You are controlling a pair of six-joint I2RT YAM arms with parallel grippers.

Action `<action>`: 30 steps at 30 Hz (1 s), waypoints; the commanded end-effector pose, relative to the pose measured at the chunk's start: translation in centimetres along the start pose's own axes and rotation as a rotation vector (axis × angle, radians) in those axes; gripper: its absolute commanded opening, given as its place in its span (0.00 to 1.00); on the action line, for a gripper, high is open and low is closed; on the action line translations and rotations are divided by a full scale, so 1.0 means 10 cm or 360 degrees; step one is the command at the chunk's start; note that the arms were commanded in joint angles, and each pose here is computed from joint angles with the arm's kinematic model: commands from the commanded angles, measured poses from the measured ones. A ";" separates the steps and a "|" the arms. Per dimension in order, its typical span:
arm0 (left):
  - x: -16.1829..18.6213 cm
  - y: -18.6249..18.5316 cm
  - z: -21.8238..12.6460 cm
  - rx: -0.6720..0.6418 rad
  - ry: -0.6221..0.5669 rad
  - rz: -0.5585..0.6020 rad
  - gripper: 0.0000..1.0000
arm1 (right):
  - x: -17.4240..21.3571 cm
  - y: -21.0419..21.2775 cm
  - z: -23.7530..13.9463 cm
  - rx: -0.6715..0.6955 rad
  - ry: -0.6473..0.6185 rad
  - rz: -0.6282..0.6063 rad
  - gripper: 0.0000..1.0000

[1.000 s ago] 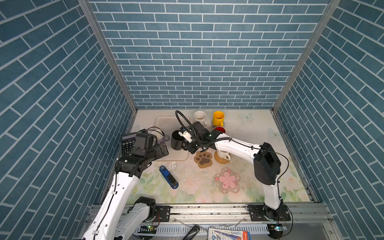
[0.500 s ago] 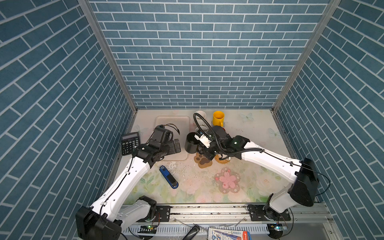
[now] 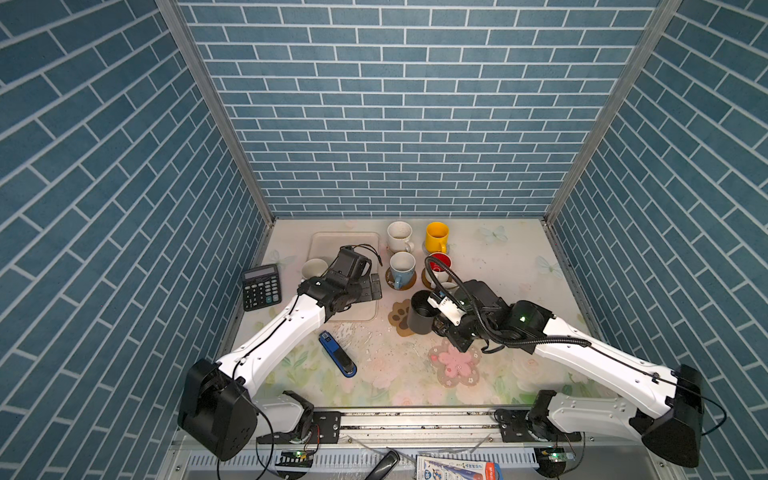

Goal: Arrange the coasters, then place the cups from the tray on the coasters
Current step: 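Carry the black mug with the right gripper toward the pink flower coaster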

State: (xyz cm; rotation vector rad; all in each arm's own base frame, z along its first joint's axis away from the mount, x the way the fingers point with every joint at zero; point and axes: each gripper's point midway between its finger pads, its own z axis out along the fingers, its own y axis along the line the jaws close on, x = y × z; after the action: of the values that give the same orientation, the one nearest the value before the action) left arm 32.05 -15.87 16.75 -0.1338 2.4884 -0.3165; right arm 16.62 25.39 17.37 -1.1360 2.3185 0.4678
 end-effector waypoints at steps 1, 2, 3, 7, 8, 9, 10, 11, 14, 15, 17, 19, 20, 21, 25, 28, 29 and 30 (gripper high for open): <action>-0.10 -0.12 0.04 0.0037 -0.0041 -0.0023 0.99 | 0.09 -0.07 -0.07 0.0055 -0.0063 0.0105 0.00; -0.10 -0.14 0.07 0.0038 -0.0034 -0.0019 0.99 | 0.13 -0.08 -0.07 0.0064 -0.0065 0.0133 0.00; -0.10 -0.15 0.08 0.0037 -0.0029 -0.0018 0.99 | 0.18 -0.10 -0.07 0.0070 -0.0065 0.0161 0.00; -0.10 -0.18 0.15 0.0033 -0.0014 -0.0008 0.99 | 0.41 -0.18 -0.06 0.0136 -0.0048 0.0291 0.00; -0.10 -0.19 0.15 0.0035 -0.0014 -0.0006 0.99 | 0.46 -0.21 -0.06 0.0161 -0.0039 0.0327 0.00; -0.10 -0.18 0.17 0.0032 -0.0010 -0.0002 0.99 | 0.50 -0.21 -0.05 0.0165 -0.0033 0.0349 0.00; -0.10 -0.19 0.18 0.0030 -0.0009 0.0000 0.99 | 0.54 -0.21 -0.04 0.0162 -0.0036 0.0377 0.00; -0.10 -0.18 0.19 0.0024 -0.0006 0.0002 0.99 | 0.57 -0.20 -0.03 0.0150 -0.0047 0.0399 0.00; -0.09 -0.19 0.22 0.0019 0.0003 0.0005 0.99 | 0.66 -0.18 -0.01 0.0123 -0.0063 0.0444 0.00; -0.09 -0.18 0.23 0.0015 0.0003 0.0006 0.99 | 0.70 -0.18 0.01 0.0120 -0.0058 0.0457 0.00; -0.09 -0.18 0.24 0.0010 0.0006 0.0009 0.99 | 0.77 -0.15 0.05 0.0104 -0.0031 0.0476 0.00; -0.08 -0.17 0.25 0.0005 0.0008 0.0011 0.99 | 0.85 -0.15 0.10 0.0120 -0.0001 0.0492 0.00; -0.08 -0.17 0.26 -0.0001 0.0013 0.0015 0.99 | 0.88 -0.15 0.12 0.0131 0.0009 0.0503 0.00; -0.08 -0.17 0.26 -0.0005 0.0014 0.0017 0.99 | 0.91 -0.14 0.14 0.0131 0.0014 0.0507 0.00; -0.08 -0.15 0.25 -0.0018 0.0011 0.0026 0.99 | 0.98 -0.18 0.17 0.0177 0.0017 0.0551 0.00; -0.08 -0.13 0.25 -0.0030 0.0008 0.0032 0.99 | 1.01 -0.24 0.17 0.0225 -0.0013 0.0602 0.00; -0.08 -0.13 0.26 -0.0034 0.0010 0.0034 0.99 | 1.03 -0.25 0.18 0.0233 -0.0024 0.0615 0.00; -0.07 -0.13 0.26 -0.0037 0.0013 0.0036 0.99 | 1.04 -0.26 0.18 0.0238 -0.0029 0.0622 0.00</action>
State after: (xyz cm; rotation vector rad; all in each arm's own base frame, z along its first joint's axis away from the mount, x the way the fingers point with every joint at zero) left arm 33.87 -17.41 14.99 -0.1275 2.5124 -0.3007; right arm 12.27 17.56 8.26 -0.7427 2.6011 0.3846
